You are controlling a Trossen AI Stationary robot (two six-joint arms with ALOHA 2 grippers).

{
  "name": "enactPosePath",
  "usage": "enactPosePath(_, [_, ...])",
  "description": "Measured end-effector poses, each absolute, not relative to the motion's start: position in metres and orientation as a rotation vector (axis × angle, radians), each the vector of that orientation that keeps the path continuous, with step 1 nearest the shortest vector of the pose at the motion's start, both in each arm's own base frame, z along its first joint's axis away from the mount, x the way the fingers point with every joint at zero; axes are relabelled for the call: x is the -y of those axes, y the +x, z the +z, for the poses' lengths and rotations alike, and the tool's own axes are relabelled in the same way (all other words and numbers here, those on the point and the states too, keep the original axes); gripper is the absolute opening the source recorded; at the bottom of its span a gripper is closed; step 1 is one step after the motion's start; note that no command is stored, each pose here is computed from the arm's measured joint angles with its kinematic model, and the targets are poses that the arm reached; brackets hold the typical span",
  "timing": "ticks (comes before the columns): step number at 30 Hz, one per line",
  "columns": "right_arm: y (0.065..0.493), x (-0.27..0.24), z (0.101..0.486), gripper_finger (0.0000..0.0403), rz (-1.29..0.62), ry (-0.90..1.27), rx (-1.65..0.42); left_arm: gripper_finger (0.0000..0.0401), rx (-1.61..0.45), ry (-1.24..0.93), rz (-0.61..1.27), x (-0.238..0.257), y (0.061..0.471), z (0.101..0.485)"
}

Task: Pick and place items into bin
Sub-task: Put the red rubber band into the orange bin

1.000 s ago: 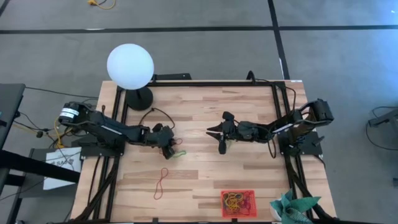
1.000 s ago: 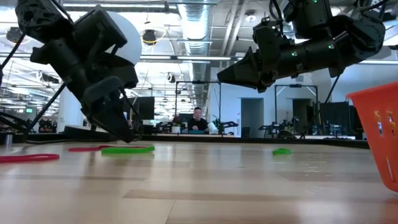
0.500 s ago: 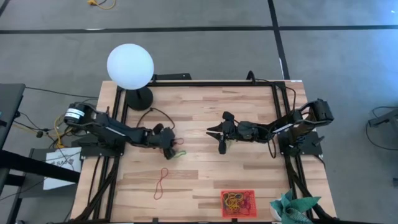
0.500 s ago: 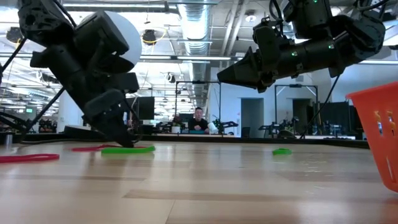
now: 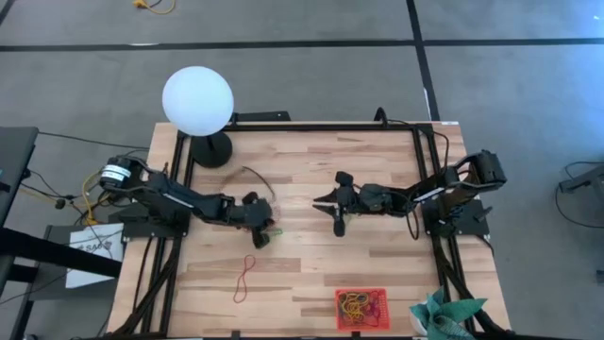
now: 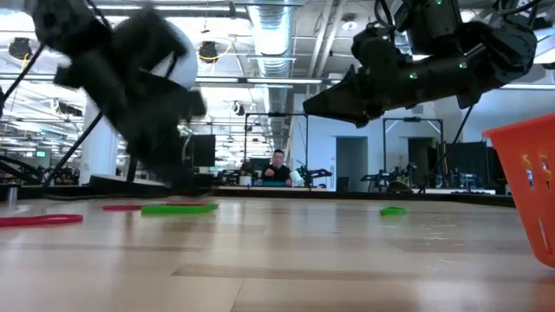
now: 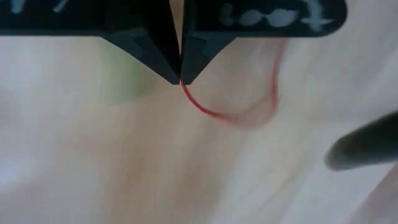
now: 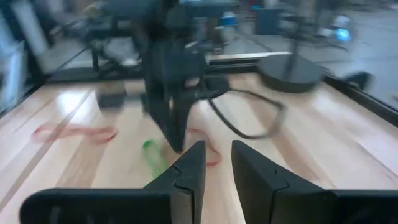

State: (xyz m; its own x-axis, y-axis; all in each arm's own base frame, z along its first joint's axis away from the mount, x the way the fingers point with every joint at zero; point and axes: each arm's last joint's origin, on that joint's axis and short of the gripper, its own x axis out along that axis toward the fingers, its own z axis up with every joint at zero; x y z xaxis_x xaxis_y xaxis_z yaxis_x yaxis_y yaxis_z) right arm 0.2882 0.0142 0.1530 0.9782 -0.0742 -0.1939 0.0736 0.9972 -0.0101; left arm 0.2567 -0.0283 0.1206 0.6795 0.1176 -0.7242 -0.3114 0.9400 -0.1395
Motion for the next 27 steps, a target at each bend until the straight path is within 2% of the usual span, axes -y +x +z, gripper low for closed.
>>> enactPosePath(3, [0.288, -0.021, 0.152, 0.0071, 0.020, -0.099, -0.204, 0.0001, -0.685, -0.215, 0.142, 0.035, 0.274, 0.147])
enactPosePath(10, [0.303, -0.045, 0.165, 0.0083, 0.098, -0.194, -0.243, 0.0000, -0.645, -0.112, 0.093, 0.042, 0.297, 0.181])
enactPosePath(16, [0.319, -0.058, 0.178, 0.0118, 0.056, -0.263, -0.381, 0.0000, -0.650, -0.095, 0.104, 0.043, 0.302, 0.190])
enactPosePath(21, [0.321, -0.058, 0.181, 0.0151, 0.048, -0.266, -0.387, 0.0000, -0.653, -0.094, 0.099, 0.043, 0.302, 0.189])
enactPosePath(27, [0.336, -0.058, 0.156, 0.0186, 0.053, -0.314, -0.429, 0.0000, -0.636, -0.073, 0.090, 0.043, 0.303, 0.191])
